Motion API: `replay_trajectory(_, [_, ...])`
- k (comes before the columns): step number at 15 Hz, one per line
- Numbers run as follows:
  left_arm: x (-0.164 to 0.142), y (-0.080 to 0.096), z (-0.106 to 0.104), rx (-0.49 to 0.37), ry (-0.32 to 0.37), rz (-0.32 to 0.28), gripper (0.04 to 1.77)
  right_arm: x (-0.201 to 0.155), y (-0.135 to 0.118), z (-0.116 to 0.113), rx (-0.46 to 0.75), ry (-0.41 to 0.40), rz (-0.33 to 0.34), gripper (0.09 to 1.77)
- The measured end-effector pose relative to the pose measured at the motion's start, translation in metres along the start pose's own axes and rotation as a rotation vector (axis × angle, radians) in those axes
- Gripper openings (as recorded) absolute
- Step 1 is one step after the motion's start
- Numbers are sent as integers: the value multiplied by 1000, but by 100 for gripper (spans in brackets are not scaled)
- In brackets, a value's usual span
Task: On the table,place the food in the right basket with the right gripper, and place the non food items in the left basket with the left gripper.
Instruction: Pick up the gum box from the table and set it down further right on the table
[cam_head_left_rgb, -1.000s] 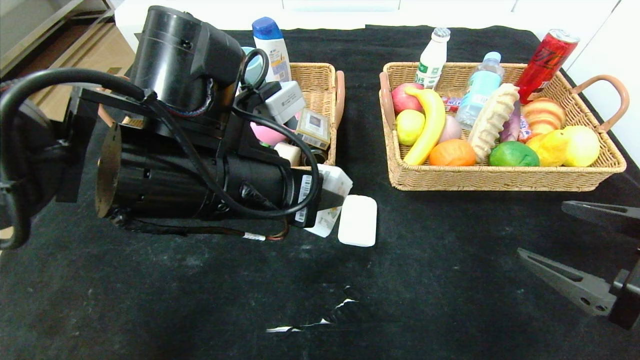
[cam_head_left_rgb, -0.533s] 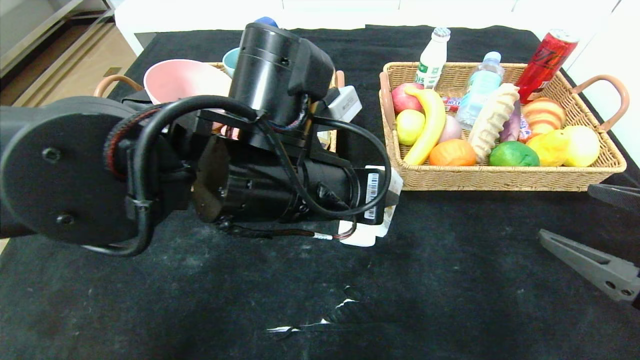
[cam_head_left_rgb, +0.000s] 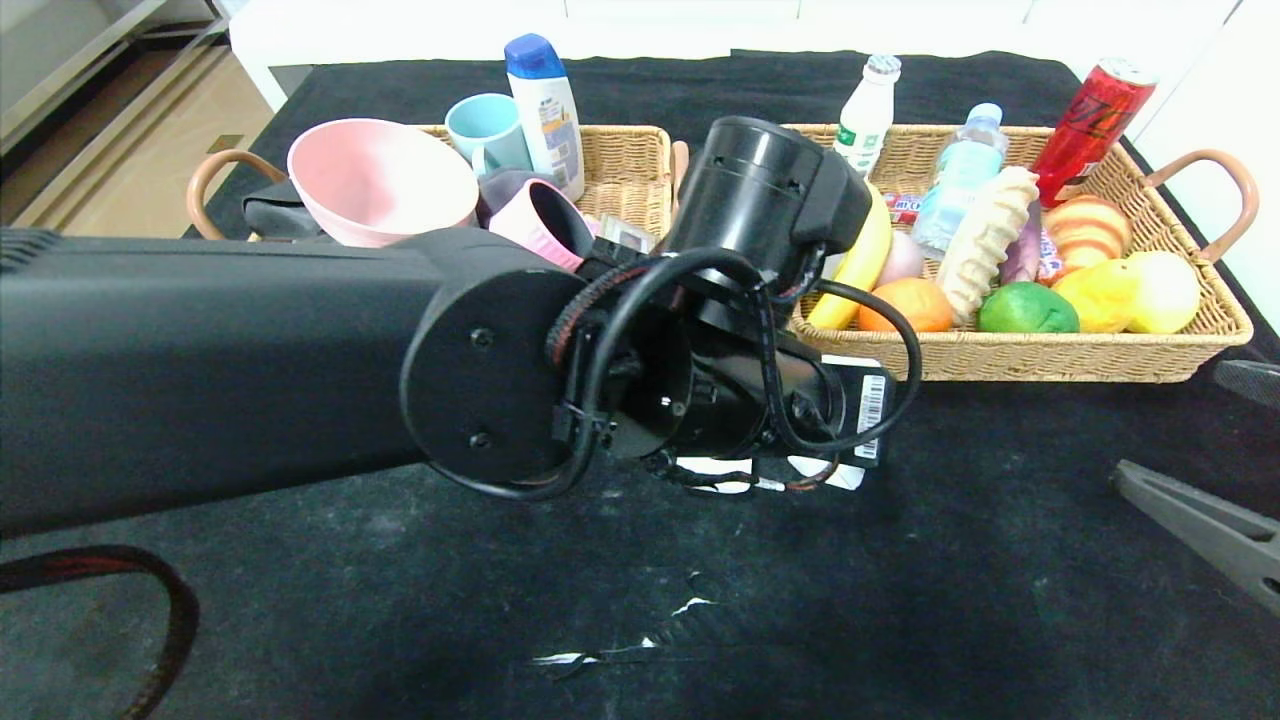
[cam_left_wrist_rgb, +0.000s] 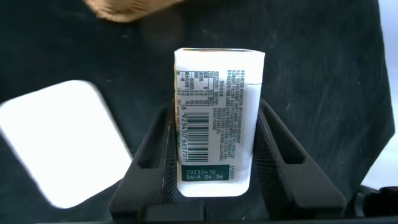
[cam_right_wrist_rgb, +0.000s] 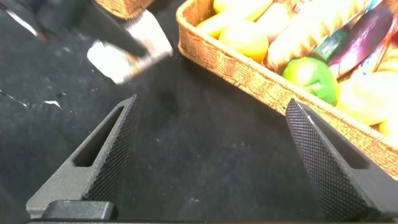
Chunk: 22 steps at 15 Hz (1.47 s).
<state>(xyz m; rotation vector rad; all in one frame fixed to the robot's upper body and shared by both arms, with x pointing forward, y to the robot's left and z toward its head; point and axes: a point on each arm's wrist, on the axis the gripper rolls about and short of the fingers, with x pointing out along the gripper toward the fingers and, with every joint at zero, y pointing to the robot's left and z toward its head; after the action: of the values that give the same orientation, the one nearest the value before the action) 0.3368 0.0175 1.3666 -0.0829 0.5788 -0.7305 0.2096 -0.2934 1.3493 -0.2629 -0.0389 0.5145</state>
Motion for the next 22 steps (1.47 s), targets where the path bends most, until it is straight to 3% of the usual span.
replay_trajectory(12, [46,-12,-24,36,74,11,78,-3,10,-4,-4,-1,61,171])
replay_trajectory(18, [47,-15,-25,42,72,6,125,-1,13,-7,-3,11,81,171])
replay_trajectory(22, [45,-15,-24,63,58,32,143,-1,14,-8,-3,11,85,171])
